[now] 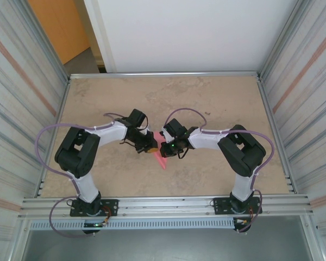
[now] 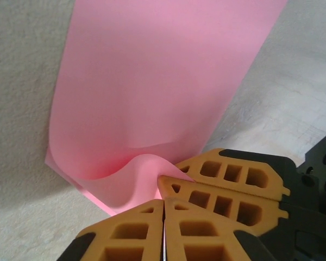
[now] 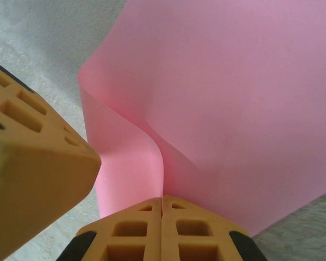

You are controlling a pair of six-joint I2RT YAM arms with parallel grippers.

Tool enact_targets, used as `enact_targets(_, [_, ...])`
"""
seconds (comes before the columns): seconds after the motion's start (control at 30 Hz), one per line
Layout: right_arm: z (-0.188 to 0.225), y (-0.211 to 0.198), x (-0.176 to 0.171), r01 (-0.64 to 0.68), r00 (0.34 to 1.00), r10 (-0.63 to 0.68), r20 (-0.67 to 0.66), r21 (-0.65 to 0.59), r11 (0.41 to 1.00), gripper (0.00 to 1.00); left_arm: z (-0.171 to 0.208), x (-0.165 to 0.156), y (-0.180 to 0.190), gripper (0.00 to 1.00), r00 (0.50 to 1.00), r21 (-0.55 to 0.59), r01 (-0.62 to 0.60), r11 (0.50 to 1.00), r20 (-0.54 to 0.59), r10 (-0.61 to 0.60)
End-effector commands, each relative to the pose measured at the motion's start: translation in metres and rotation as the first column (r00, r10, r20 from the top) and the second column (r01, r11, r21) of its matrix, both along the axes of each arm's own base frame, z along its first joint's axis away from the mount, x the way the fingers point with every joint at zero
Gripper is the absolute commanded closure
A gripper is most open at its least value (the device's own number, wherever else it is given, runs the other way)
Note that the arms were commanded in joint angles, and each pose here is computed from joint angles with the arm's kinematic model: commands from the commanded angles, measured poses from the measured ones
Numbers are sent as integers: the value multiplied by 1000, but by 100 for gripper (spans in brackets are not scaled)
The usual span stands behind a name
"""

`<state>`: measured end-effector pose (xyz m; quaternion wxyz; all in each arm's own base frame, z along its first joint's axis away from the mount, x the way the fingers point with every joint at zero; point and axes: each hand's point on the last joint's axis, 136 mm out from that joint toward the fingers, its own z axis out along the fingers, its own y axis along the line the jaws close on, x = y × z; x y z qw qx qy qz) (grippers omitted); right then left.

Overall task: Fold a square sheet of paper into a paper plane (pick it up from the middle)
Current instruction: Third fold the triangle at the center of the table.

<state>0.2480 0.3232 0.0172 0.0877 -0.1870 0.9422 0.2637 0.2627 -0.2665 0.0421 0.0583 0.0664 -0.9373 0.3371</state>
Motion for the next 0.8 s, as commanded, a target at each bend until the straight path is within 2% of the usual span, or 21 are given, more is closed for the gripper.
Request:
enact_targets(0.0, [-14,-8,-3,22,999,-25,-48,-55,998,100,-10,-7,0,90,1000,9,6,1000,-31,-6])
enact_targets(0.37, [-14,-10,-3,24,998,-27,-48,-61,998,100,-27,-12,11,90,999,74,9,997,-54,-5])
enact_targets(0.77, [-14,-10,-3,24,998,-27,-51,-64,998,100,-35,-12,13,91,998,90,20,996,-62,-15])
